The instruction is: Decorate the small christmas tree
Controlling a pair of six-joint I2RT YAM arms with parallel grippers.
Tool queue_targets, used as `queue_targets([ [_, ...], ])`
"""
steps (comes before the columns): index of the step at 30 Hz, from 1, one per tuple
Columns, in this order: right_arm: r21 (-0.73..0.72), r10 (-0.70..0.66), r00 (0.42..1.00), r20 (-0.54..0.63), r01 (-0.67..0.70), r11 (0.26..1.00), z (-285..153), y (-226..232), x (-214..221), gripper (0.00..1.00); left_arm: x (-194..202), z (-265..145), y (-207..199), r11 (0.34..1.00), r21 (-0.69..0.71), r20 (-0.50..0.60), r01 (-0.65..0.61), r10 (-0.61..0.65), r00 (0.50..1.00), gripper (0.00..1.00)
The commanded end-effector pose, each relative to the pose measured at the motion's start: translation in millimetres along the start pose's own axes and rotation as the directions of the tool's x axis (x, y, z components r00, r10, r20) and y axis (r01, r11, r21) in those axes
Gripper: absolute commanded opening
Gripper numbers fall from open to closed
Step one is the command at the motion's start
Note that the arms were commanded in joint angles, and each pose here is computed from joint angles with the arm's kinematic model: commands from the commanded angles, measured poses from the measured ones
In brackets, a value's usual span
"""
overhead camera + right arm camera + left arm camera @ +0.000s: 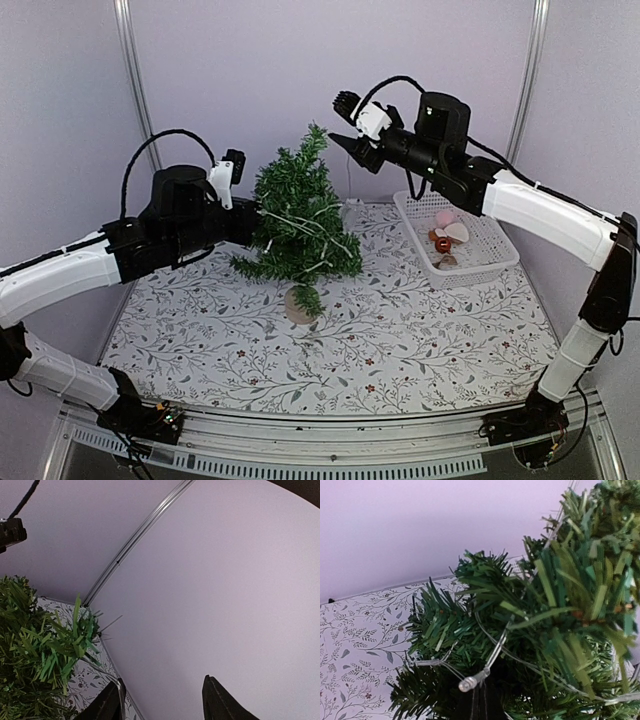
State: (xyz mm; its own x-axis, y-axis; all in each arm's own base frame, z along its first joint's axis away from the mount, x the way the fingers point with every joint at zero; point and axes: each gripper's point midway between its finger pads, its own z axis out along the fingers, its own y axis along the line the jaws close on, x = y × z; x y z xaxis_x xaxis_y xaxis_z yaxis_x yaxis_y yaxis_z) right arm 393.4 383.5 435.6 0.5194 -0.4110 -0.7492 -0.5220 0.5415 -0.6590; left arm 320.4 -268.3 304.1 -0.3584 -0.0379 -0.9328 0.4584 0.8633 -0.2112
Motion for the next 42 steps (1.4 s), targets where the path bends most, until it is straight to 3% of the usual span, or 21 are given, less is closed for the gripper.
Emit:
queue_targets([
  [1, 0.001, 0.042, 0.997, 0.064, -0.042, 0.999, -20, -11, -17, 0.60, -4, -2, 9, 1.000, -0.025, -0.007, 0.005, -0.005, 1.000, 0.00],
  [6, -0.069, 0.075, 0.996, 0.056, -0.071, 0.995, -31, 5, -11, 0.72, -6, -1, 7, 1.000, -0.015, -0.005, 0.002, -0.002, 1.000, 0.00],
  [16, -0.090, 0.132, 0.991, -0.001, -0.132, 0.987, -45, 19, 7, 0.76, -3, 2, 7, 1.000, -0.011, -0.016, -0.006, 0.006, 1.000, 0.00],
  [22, -0.095, 0.258, 0.965, -0.041, -0.261, 0.961, -57, 12, 13, 0.78, -5, -1, 9, 1.000, -0.018, -0.012, -0.007, 0.007, 1.000, 0.00],
  [24, -0.108, 0.314, 0.947, -0.061, -0.319, 0.942, -64, 12, 17, 0.78, -10, -6, 9, 1.000, -0.009, 0.005, -0.005, 0.006, 1.000, 0.07],
  [28, -0.141, 0.452, 0.885, -0.111, -0.464, 0.875, -82, 15, 32, 0.79, -25, -21, 8, 1.000, 0.017, 0.057, 0.011, -0.012, 0.998, 0.37],
  [32, -0.155, 0.578, 0.797, -0.175, -0.602, 0.783, -102, 25, 49, 0.79, -30, -35, 15, 0.999, 0.019, 0.077, 0.032, -0.033, 0.997, 0.54],
  [37, -0.146, 0.698, 0.673, -0.247, -0.738, 0.659, -121, 41, 67, 0.78, -28, -52, 29, 0.993, 0.008, 0.100, 0.115, -0.115, 0.988, 0.63],
  [42, -0.103, 0.805, 0.468, -0.364, -0.880, 0.464, -133, 75, 92, 0.73, -1, -66, 58, 0.963, -0.061, 0.102, 0.263, -0.256, 0.961, 0.62],
])
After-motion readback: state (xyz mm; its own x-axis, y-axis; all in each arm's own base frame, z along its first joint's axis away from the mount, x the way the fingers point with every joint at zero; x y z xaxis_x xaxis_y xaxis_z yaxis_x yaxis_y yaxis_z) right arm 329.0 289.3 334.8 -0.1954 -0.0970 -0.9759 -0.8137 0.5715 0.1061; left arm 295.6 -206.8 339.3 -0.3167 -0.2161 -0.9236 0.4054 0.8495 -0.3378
